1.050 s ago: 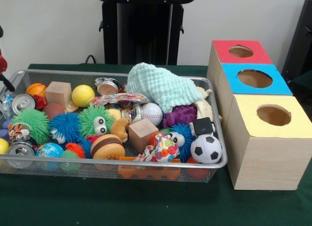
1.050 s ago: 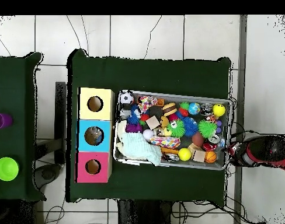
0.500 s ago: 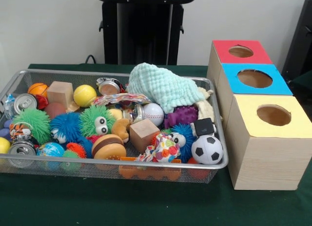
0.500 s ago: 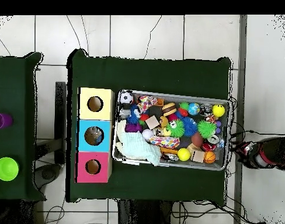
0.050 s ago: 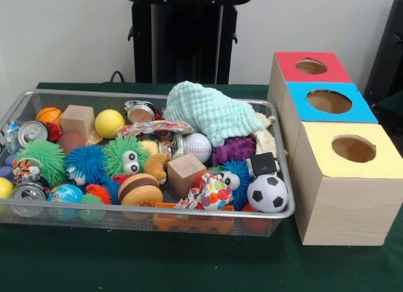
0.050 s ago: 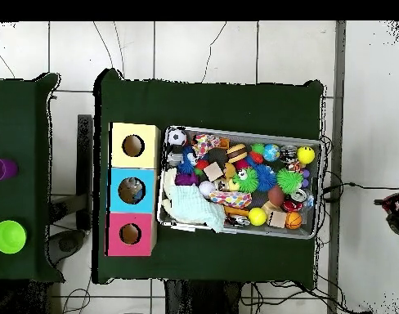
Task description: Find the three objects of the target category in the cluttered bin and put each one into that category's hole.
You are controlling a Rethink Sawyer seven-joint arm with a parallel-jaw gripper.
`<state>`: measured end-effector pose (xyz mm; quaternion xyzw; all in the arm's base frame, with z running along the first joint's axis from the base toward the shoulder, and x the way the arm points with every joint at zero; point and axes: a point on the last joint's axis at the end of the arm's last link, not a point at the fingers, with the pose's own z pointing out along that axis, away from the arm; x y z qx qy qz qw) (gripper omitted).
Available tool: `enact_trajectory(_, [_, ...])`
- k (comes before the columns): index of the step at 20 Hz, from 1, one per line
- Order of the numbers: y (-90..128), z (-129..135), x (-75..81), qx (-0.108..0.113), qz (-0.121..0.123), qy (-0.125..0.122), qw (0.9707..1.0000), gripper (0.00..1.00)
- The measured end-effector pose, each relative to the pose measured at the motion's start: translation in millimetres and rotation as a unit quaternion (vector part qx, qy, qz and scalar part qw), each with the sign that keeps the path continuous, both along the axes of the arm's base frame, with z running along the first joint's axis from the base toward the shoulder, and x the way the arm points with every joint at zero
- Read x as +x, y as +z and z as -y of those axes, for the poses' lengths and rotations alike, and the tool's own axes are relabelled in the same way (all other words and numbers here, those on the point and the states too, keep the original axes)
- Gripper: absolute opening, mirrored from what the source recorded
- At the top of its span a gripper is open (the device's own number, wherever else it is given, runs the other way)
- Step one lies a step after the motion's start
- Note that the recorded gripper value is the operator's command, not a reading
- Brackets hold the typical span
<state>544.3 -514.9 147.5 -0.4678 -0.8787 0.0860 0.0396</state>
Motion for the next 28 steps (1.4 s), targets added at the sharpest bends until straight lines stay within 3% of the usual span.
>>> enact_trajectory(7, [-4, 15, 11.1, -0.021, 0.033, -0.001, 0.9992, 1.0])
enact_trajectory(14, [-44, 2, 28.2, -0.03, 0.066, 0.02, 0.9972, 1.0])
enact_trajectory(21, [-93, -55, 60.9, -0.025, 0.065, 0.066, 0.9954, 1.0])
enact_trajectory(22, [-108, -78, 72.6, -0.023, 0.059, 0.082, 0.9946, 1.0])
enact_trajectory(28, [-136, -135, 101.2, -0.023, 0.045, 0.115, 0.9921, 1.0])
